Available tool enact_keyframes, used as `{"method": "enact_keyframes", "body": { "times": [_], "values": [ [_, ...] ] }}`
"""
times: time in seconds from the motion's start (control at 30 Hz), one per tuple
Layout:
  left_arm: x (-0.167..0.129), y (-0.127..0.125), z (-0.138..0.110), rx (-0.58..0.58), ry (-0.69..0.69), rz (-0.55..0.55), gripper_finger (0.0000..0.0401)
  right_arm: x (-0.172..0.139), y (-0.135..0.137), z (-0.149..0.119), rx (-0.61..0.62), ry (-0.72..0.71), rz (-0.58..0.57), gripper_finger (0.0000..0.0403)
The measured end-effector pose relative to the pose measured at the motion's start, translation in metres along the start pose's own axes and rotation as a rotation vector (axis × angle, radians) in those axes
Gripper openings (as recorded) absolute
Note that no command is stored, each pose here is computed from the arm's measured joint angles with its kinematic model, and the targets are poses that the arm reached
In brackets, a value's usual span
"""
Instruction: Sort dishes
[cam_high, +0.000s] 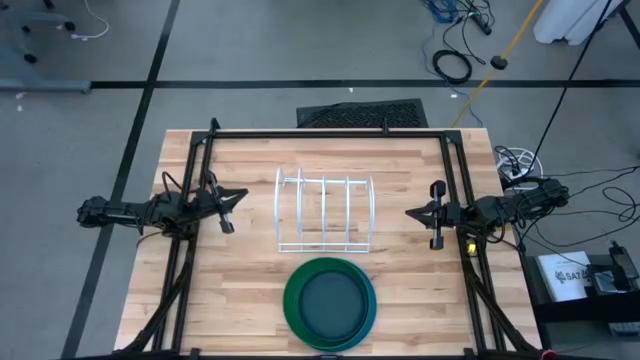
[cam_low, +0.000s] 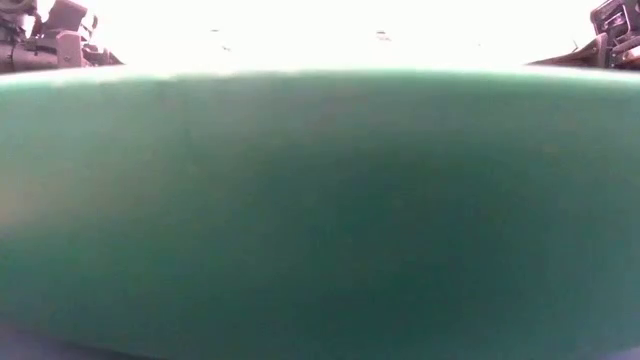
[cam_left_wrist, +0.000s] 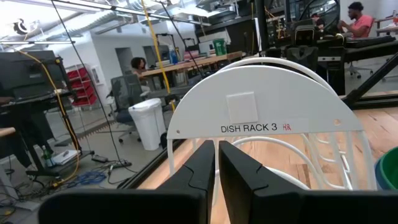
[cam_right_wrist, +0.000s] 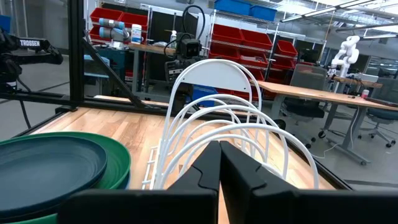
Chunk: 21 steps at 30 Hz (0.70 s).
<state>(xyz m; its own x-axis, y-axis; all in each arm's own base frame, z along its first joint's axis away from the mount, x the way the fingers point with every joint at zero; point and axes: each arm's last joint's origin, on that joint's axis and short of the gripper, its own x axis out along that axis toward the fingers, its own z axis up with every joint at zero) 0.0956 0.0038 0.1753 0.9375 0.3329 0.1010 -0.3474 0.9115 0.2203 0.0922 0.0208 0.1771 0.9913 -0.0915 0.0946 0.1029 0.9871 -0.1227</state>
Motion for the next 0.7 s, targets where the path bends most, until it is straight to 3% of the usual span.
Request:
{"method": "enact_keyframes", "body": {
  "times": [0.7],
  "values": [
    [0.0000, 0.0000, 0.0000, 0.000, 0.000, 0.000, 0.0034, 0.0000, -0.0002, 0.0011, 0.024, -0.011, -0.001, 0.0000]
  ]
}}
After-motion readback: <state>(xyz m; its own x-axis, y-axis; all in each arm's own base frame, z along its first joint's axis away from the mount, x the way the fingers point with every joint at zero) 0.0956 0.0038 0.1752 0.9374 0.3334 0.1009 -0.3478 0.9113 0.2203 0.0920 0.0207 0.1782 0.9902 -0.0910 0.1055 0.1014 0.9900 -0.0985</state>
